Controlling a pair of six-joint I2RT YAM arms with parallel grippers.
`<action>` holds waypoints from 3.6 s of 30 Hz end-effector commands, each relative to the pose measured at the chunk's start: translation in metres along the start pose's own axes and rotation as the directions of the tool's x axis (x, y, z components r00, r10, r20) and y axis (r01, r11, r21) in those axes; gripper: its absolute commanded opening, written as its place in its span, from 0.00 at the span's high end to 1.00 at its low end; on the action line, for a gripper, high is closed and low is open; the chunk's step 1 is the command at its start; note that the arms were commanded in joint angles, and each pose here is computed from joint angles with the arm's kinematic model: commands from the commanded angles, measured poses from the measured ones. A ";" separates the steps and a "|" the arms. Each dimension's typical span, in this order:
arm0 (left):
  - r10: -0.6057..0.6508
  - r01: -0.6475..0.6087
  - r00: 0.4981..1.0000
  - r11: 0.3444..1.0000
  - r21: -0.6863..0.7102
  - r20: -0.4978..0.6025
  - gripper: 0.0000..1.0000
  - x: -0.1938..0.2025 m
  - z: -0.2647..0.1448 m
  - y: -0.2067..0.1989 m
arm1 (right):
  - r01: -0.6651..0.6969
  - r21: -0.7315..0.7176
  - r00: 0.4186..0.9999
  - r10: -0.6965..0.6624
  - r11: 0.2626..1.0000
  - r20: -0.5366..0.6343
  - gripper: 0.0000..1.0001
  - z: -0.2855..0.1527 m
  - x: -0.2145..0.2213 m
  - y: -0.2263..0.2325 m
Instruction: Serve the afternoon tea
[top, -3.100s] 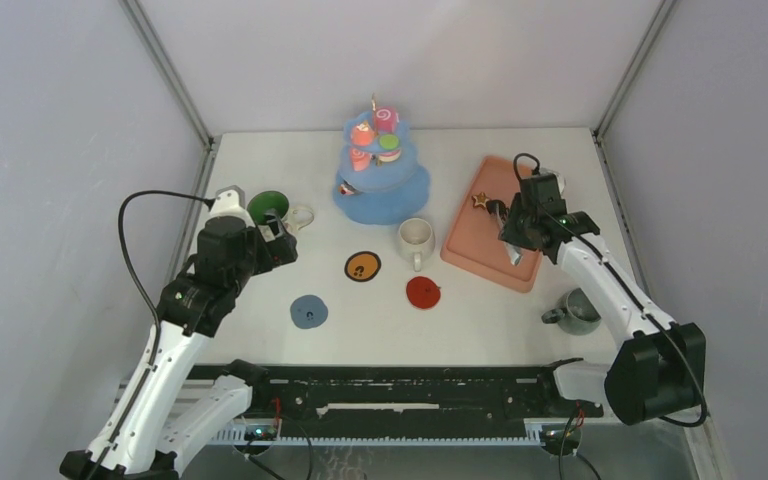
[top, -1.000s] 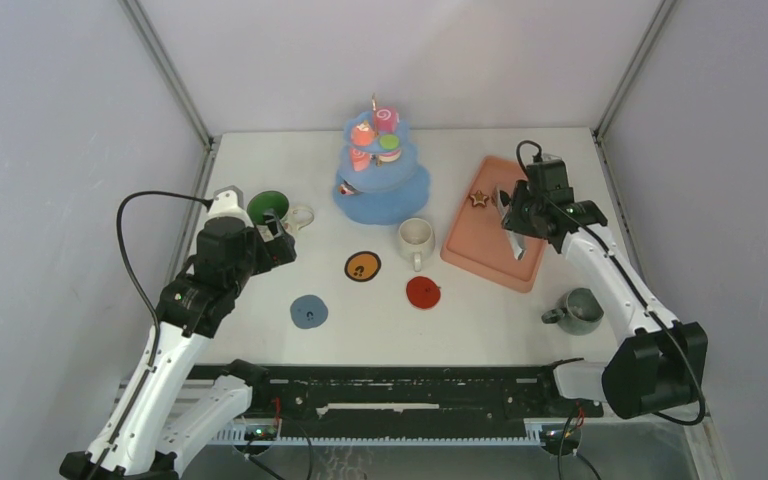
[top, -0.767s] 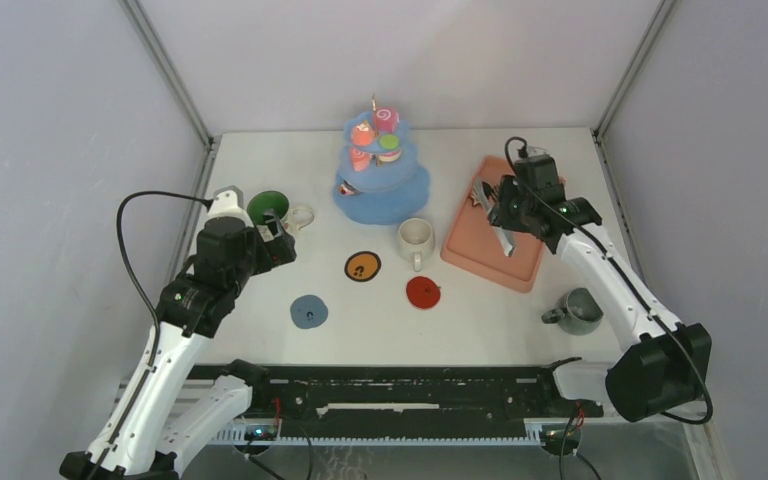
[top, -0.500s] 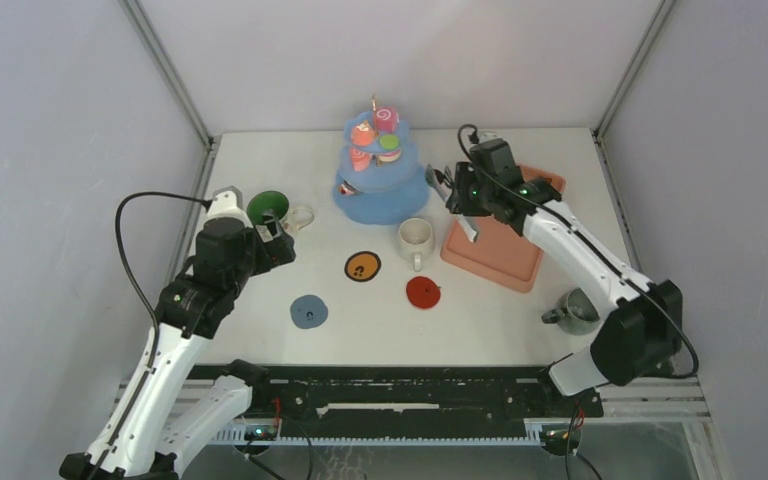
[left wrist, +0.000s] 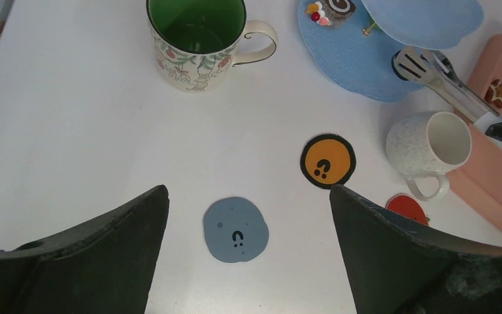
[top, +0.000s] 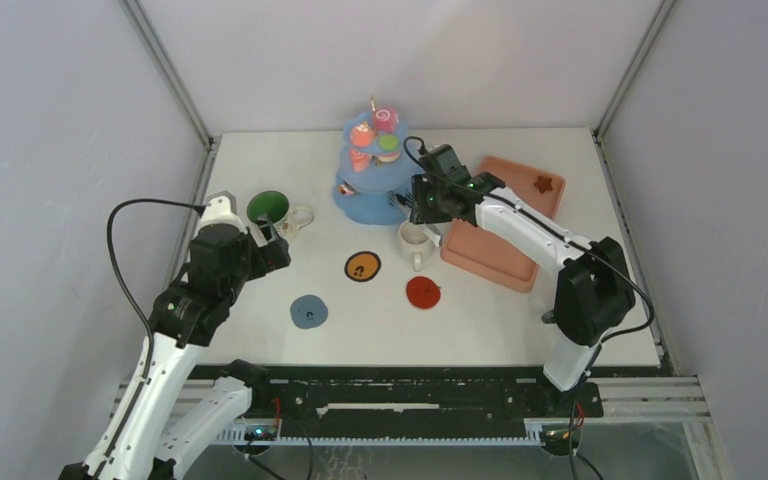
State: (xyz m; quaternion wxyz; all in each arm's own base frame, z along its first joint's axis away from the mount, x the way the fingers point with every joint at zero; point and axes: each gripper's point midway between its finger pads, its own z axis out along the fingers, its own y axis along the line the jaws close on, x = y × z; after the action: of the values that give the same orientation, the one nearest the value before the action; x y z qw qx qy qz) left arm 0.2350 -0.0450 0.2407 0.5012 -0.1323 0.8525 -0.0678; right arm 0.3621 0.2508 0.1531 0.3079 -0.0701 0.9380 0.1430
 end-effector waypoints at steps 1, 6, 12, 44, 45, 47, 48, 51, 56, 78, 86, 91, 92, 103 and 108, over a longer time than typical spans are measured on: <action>-0.001 0.001 0.999 1.000 -0.006 0.043 0.03 -0.013 -0.004 0.001 | 0.021 -0.083 0.996 -0.014 0.996 0.092 0.64 -0.004 -0.030 0.036; 0.000 0.000 0.999 1.000 -0.012 0.045 0.03 -0.013 -0.005 0.003 | 0.041 -0.106 0.997 -0.034 0.994 0.067 0.63 0.007 -0.027 0.051; -0.004 0.004 0.999 1.000 -0.015 0.046 0.03 -0.012 -0.006 0.004 | 0.050 -0.091 0.998 -0.046 0.995 0.042 0.57 0.020 -0.021 0.056; -0.010 0.010 1.000 1.000 0.002 0.028 0.03 -0.010 -0.001 -0.002 | 0.028 -0.043 0.994 -0.023 0.999 0.105 0.53 -0.018 -0.026 0.032; -0.010 0.010 1.000 1.000 0.002 0.029 0.03 -0.010 -0.001 -0.002 | 0.032 -0.049 0.993 -0.026 0.998 0.112 0.53 -0.021 -0.027 0.034; -0.010 0.010 0.999 1.000 0.003 0.031 0.03 -0.011 -0.002 -0.002 | 0.044 -0.057 0.991 -0.037 0.997 0.126 0.52 -0.027 -0.026 0.038; -0.010 0.010 0.999 1.000 0.002 0.032 0.03 -0.011 -0.001 -0.001 | 0.048 -0.062 0.991 -0.039 0.997 0.130 0.52 -0.029 -0.024 0.040; -0.013 0.013 0.999 1.000 0.002 0.030 0.03 -0.009 -0.001 -0.001 | 0.065 -0.072 0.989 -0.055 0.995 0.137 0.51 -0.033 -0.015 0.045; -0.020 0.020 0.999 1.000 0.006 0.028 0.03 -0.008 -0.001 -0.002 | 0.065 -0.066 0.993 -0.058 0.996 0.106 0.51 -0.030 0.003 0.045; -0.037 0.037 0.999 0.999 0.014 0.024 0.03 -0.003 -0.004 0.000 | 0.006 -0.058 0.993 0.001 0.998 0.118 0.54 -0.001 0.030 0.115; -0.039 0.039 0.999 0.999 0.007 0.025 0.03 0.000 -0.007 0.003 | 0.107 -0.003 0.991 -0.106 0.994 0.087 0.54 0.044 0.024 0.127; -0.040 0.040 0.999 0.999 0.000 0.023 0.03 0.003 -0.007 0.006 | 0.175 0.050 0.980 -0.179 0.983 0.087 0.54 0.064 0.023 0.119; -0.040 0.040 0.999 0.999 0.000 0.022 0.03 0.003 -0.007 0.006 | 0.178 0.059 0.980 -0.183 0.982 0.076 0.54 0.070 0.025 0.116; -0.042 0.042 0.999 0.999 0.001 0.020 0.03 0.003 -0.006 0.005 | 0.190 0.025 0.982 -0.190 0.981 0.011 0.59 0.109 0.035 0.101; -0.043 0.043 0.999 0.999 0.004 0.023 0.03 0.001 -0.007 0.004 | 0.191 0.035 0.981 -0.192 0.981 0.006 0.72 0.111 0.037 0.097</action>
State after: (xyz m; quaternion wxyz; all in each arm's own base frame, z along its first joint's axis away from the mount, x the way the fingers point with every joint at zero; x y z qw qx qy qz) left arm 0.2249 -0.0426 0.2433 0.5065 -0.1445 0.8464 -0.0787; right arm 0.3634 0.3605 0.0475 0.2967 -0.1446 0.9410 0.0744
